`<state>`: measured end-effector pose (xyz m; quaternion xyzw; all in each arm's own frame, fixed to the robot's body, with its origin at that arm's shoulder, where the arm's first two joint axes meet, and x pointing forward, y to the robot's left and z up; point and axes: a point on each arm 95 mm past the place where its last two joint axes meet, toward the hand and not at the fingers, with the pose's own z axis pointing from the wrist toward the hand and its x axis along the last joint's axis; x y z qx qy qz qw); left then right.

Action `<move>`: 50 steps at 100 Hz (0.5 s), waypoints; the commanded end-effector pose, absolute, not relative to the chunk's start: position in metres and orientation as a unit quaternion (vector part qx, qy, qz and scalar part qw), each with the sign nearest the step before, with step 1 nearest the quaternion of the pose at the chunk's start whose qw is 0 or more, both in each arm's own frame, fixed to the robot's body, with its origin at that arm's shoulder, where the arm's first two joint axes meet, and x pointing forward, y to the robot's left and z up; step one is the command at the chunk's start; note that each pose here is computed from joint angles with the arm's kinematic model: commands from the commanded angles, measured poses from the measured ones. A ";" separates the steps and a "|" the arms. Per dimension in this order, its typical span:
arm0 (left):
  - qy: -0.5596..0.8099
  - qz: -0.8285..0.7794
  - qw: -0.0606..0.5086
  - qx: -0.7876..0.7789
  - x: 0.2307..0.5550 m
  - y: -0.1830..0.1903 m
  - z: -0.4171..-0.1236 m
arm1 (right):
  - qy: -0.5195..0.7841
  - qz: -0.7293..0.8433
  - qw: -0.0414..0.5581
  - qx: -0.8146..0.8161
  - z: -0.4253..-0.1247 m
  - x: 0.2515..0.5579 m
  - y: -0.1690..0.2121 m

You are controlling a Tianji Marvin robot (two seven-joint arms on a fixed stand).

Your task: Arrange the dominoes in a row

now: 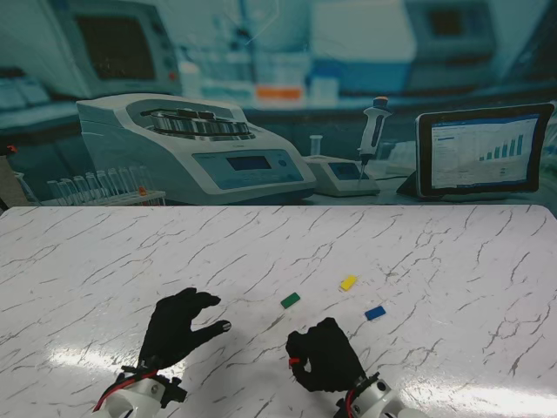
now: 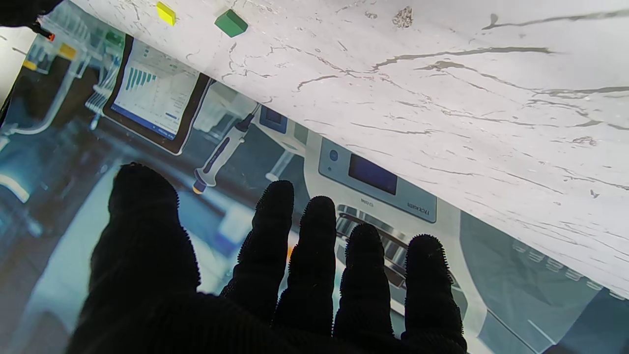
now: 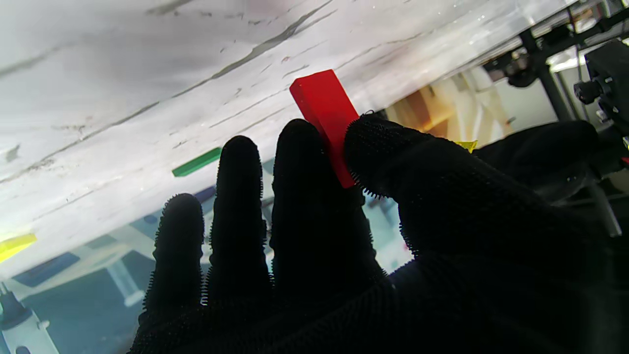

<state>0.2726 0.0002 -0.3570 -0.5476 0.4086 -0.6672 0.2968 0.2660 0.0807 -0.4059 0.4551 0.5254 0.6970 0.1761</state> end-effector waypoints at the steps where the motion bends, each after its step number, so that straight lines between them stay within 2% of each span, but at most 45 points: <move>1: 0.409 -0.672 0.283 -0.549 0.269 -0.004 -0.358 | 0.525 0.695 0.166 0.462 -0.410 0.262 0.085; 50: 0.406 -0.672 0.281 -0.551 0.268 -0.004 -0.357 | 0.539 0.678 0.155 0.475 -0.412 0.262 0.084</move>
